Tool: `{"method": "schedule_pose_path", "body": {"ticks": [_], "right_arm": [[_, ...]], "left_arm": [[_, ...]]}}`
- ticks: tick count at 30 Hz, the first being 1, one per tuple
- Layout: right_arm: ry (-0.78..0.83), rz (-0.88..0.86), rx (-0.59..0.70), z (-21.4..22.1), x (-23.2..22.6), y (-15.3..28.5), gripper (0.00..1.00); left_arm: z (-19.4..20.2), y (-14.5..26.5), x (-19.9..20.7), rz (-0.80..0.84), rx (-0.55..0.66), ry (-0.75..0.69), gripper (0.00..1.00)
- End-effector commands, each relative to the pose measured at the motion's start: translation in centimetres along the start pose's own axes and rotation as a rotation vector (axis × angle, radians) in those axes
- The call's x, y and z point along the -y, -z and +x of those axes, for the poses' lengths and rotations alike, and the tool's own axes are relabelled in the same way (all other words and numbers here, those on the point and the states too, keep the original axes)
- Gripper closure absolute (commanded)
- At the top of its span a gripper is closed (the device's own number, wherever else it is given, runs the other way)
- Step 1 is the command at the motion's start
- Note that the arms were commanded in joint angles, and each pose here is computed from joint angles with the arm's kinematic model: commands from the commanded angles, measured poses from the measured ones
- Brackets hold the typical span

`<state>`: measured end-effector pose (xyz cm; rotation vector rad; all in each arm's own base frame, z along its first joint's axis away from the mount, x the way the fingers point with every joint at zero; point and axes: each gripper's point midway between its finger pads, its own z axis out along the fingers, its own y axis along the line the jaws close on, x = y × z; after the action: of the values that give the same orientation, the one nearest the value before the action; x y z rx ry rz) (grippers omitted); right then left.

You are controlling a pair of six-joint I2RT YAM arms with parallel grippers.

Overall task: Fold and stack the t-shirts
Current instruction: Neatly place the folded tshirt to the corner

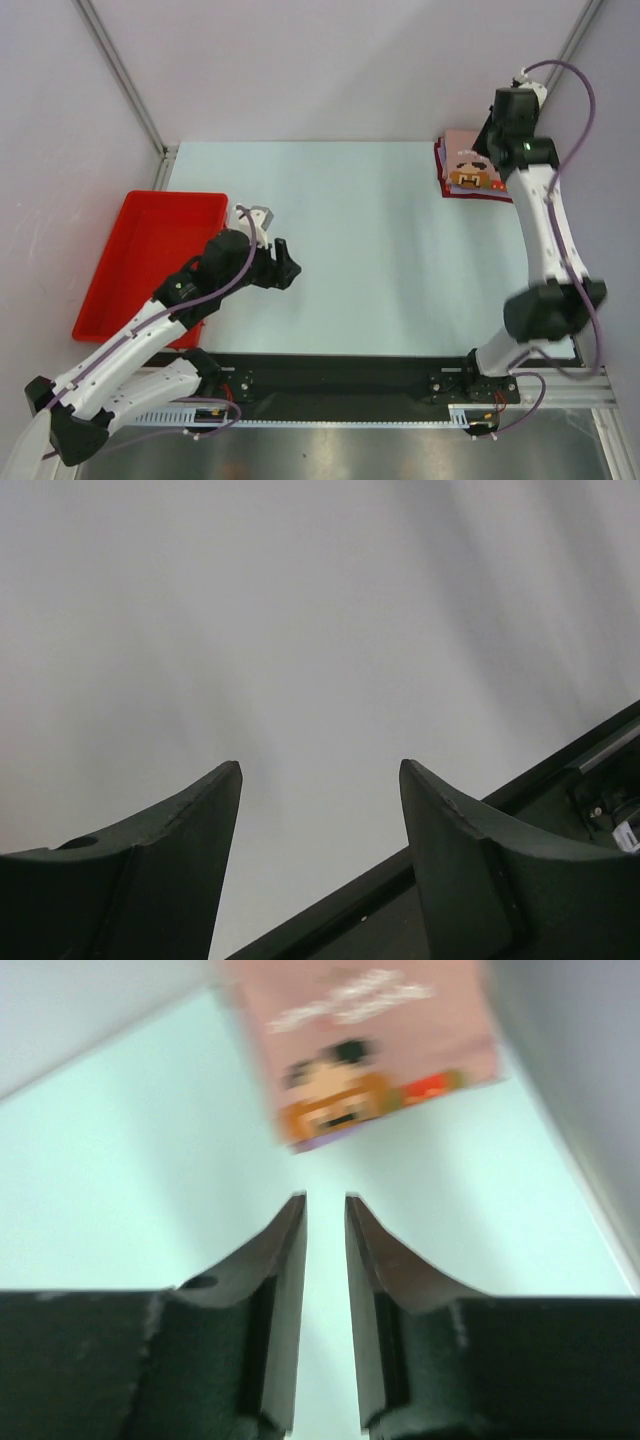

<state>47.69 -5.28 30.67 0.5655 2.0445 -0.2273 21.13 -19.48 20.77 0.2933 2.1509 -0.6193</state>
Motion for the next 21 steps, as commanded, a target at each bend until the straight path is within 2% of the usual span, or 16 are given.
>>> {"method": "schedule_pose_path", "body": {"ticks": [1, 2, 3, 4, 5, 6, 7, 8, 9, 10, 12, 13, 15, 16, 18, 21], "right_arm": [[-0.128, -0.406, -0.052, 2.7, -4.8, 8.1, 0.69], [-0.127, -0.475, -0.115, 6.9, -5.3, 8.1, 0.63], [-0.160, -0.569, -0.147, 8.3, -6.2, 9.9, 0.61], [-0.181, -0.628, -0.120, 8.9, -5.8, 12.8, 0.56], [-0.199, -0.685, -0.111, 9.8, -6.1, 13.8, 0.49], [-0.208, -0.721, -0.231, 15.2, -5.9, 13.7, 0.46], [-0.258, -0.749, -0.254, 16.5, -5.9, 14.7, 0.43], [-0.298, -0.809, -0.210, 16.5, -5.7, 16.6, 0.36], [-0.318, -0.839, -0.329, 21.6, -5.4, 16.7, 0.34], [-0.383, -0.863, -0.367, 22.7, -5.4, 17.4, 0.33], [-0.429, -0.933, -0.373, 24.6, -5.0, 19.1, 0.23], [-0.455, -0.915, -0.431, 27.7, -4.3, 18.7, 0.19], [-0.503, -0.938, -0.418, 28.4, -3.6, 19.8, 0.05], [-0.516, -0.916, -0.443, 30.2, -3.0, 19.5, 0.00], [-0.546, -0.897, -0.449, 31.4, -2.0, 20.1, 0.00], [-0.612, -0.850, -0.541, 35.2, -1.0, 19.7, 0.00]], "left_arm": [[-0.3, 0.7, 0.4, 0.045, 0.030, 0.109, 0.29], [1.2, 0.3, 0.2, 0.060, 0.011, 0.177, 0.29], [0.1, 0.3, 0.7, 0.107, 0.074, 0.211, 0.29], [-0.4, 1.2, 1.4, 0.163, 0.130, 0.238, 0.28], [0.9, 0.7, 1.0, 0.164, 0.129, 0.295, 0.28], [0.0, 1.1, 1.3, 0.202, 0.193, 0.315, 0.29], [0.3, 1.2, 1.2, 0.211, 0.216, 0.340, 0.28], [0.7, 1.7, 0.6, 0.208, 0.261, 0.395, 0.28], [0.4, 2.0, 0.5, 0.226, 0.301, 0.413, 0.28], [0.6, 2.2, 0.5, 0.240, 0.322, 0.429, 0.28], [1.1, 3.0, 0.0, 0.269, 0.385, 0.477, 0.28], [1.5, 3.3, -0.2, 0.283, 0.403, 0.491, 0.28], [3.0, 3.6, -0.7, 0.312, 0.428, 0.551, 0.28], [3.6, 3.5, -0.9, 0.321, 0.430, 0.574, 0.28], [5.7, 3.1, -1.0, 0.372, 0.406, 0.658, 0.28], [7.3, 2.3, 0.2, 0.417, 0.309, 0.623, 0.29]]}}
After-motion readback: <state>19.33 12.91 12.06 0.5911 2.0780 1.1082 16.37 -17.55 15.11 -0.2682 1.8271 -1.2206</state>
